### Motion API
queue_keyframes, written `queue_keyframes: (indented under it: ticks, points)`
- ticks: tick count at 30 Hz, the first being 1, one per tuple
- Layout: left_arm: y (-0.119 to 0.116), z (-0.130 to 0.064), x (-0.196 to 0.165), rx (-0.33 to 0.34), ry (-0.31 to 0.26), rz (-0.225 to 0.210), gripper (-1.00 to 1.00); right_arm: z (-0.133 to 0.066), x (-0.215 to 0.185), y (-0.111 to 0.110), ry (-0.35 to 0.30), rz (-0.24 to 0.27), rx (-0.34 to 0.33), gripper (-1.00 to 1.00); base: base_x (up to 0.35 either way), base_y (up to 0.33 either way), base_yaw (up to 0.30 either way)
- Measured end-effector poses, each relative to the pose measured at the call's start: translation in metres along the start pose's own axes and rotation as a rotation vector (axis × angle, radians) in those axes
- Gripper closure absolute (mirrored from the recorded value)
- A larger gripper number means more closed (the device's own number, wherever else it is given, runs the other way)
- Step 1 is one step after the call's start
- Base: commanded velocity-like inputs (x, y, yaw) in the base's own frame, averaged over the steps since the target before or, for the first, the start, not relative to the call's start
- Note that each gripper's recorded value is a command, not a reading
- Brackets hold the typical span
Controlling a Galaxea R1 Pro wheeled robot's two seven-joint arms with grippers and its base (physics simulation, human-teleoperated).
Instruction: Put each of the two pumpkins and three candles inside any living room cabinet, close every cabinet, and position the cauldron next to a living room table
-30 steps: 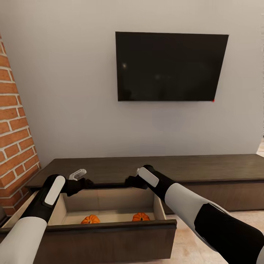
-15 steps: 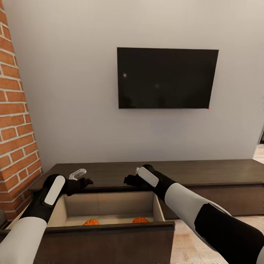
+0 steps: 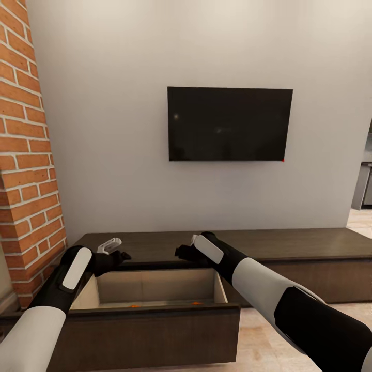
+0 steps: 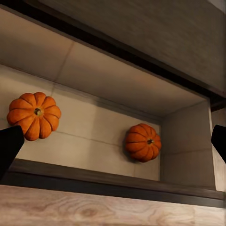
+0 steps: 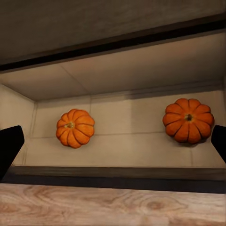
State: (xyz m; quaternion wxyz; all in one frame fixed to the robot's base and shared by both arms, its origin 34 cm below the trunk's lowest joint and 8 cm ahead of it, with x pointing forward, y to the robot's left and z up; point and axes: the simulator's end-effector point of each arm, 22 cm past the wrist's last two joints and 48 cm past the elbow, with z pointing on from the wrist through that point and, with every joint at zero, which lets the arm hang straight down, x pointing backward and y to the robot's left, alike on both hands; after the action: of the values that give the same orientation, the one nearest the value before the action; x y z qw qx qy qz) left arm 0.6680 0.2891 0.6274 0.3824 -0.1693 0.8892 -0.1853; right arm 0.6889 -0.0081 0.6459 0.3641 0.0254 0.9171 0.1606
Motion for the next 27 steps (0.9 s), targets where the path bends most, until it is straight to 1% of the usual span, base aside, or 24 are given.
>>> queue_keyframes:
  ticks: [15,17,27]
  points:
    - [0.002,0.000,0.001,-0.001,0.002,-0.004,-1.00,0.000,-0.004,0.000,-0.017,0.009,0.000,-1.00,-0.008,0.000,0.000]
    - [0.002,0.001,0.001,-0.001,0.002,-0.004,-1.00,0.000,-0.004,0.000,-0.019,0.010,0.000,-1.00,-0.180,0.000,0.000]
    - [-0.008,-0.019,-0.011,0.015,-0.034,0.005,-1.00,-0.022,-0.017,0.009,-0.058,-0.002,-0.006,-1.00,-0.318,0.000,0.000]
